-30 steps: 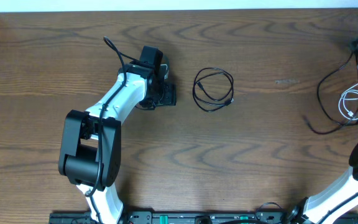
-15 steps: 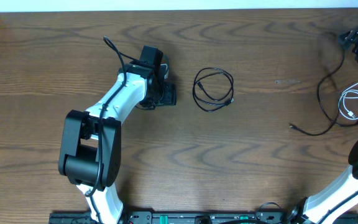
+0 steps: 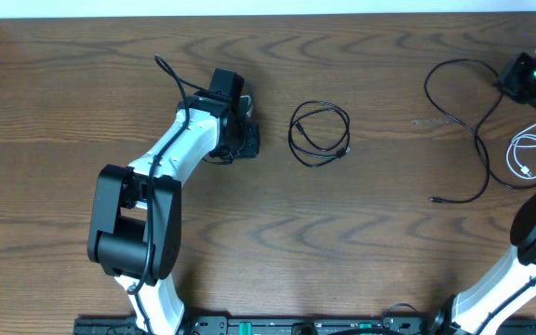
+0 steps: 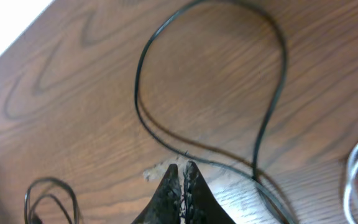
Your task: Untangle cables
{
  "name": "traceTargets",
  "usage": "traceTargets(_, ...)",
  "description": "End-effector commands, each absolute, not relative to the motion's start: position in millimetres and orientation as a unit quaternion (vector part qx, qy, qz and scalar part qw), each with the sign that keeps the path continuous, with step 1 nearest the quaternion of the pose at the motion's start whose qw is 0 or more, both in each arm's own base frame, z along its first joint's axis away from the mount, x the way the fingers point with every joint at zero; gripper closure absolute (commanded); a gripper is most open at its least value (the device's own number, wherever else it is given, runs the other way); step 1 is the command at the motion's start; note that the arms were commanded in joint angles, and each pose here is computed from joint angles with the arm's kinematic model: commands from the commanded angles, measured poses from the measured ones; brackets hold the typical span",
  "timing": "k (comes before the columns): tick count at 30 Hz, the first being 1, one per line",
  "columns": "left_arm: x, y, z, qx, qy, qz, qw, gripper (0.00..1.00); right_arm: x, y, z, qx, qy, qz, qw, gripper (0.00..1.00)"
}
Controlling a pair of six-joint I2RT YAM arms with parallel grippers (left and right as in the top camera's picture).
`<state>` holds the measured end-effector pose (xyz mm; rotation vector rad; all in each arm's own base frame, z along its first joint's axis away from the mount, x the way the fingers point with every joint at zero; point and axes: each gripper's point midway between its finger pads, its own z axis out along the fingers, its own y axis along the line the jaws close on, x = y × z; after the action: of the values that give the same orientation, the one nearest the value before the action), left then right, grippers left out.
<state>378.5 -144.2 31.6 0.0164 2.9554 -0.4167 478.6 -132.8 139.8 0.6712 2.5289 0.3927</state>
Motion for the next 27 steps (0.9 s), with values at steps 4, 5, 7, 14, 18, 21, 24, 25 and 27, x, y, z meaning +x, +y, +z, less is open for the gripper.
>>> traceTargets(4,377.4,-140.1,25.0,0.0,0.989,-0.13,0.072,0.92,479.2,-99.6,117.7,0.204,0.946,0.144,0.206,0.99)
traceTargets(5,377.4,-140.1,25.0,-0.001,0.989,-0.131,0.072,0.92,477.7,-92.8,115.0,0.2,0.949,0.146,0.197,0.99)
traceTargets(7,377.6,-140.1,25.0,-0.002,0.989,-0.13,0.072,0.92,474.9,-80.9,110.0,0.192,0.953,0.149,0.181,0.97)
traceTargets(14,377.5,-140.1,25.0,-0.001,0.989,-0.131,0.072,0.83,461.4,-35.2,98.5,0.147,0.968,0.157,0.13,0.66)
traceTargets(18,377.5,-140.1,25.0,-0.001,0.989,-0.131,0.072,0.73,455.5,-13.5,94.7,0.128,0.973,0.16,0.11,0.62)
traceTargets(21,377.6,-140.2,25.1,-0.001,0.989,-0.131,0.072,0.68,454.0,5.0,92.6,0.11,0.975,0.163,0.104,0.59)
traceTargets(24,377.6,-140.2,25.1,-0.001,0.989,-0.131,0.072,0.66,453.1,25.7,92.3,0.087,0.977,0.165,0.1,0.57)
traceTargets(25,377.5,-140.1,25.0,-0.001,0.989,-0.131,0.072,0.66,452.7,31.4,92.2,0.081,0.978,0.166,0.099,0.57)
traceTargets(27,377.5,-140.1,25.0,-0.001,0.989,-0.131,0.072,0.65,452.1,43.5,92.2,0.072,0.979,0.167,0.096,0.59)
